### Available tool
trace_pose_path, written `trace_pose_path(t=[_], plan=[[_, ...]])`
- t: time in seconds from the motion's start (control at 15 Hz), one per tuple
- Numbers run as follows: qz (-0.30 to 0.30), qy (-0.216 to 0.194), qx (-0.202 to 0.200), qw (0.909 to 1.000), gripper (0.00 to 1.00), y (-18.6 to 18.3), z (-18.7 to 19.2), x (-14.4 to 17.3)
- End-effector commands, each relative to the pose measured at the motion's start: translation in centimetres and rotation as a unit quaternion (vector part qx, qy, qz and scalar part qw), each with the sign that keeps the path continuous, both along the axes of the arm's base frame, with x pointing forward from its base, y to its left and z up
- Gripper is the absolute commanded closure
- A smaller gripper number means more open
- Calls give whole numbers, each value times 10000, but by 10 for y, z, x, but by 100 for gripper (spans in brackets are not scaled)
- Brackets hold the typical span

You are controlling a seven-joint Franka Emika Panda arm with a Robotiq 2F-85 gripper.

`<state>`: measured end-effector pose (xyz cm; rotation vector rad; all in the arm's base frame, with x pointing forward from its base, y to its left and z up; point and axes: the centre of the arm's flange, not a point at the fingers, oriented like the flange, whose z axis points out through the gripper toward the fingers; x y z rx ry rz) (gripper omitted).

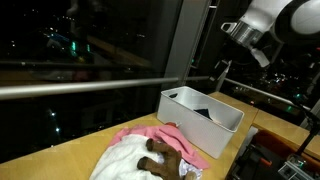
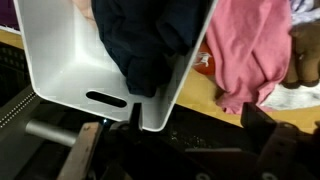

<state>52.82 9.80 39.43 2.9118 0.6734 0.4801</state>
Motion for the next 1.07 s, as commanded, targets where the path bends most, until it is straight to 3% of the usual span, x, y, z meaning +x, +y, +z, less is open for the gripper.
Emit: trace_pose_path(t=[0.0, 0.33, 0.6, 1.0], plan=[[33, 57, -117, 9999, 0, -9, -43, 35], [14, 300, -205, 9993, 0, -24, -118, 81], [-210, 504, -327, 9980, 0, -63, -161, 108], [-552, 744, -408, 9949, 0, -113, -209, 104]])
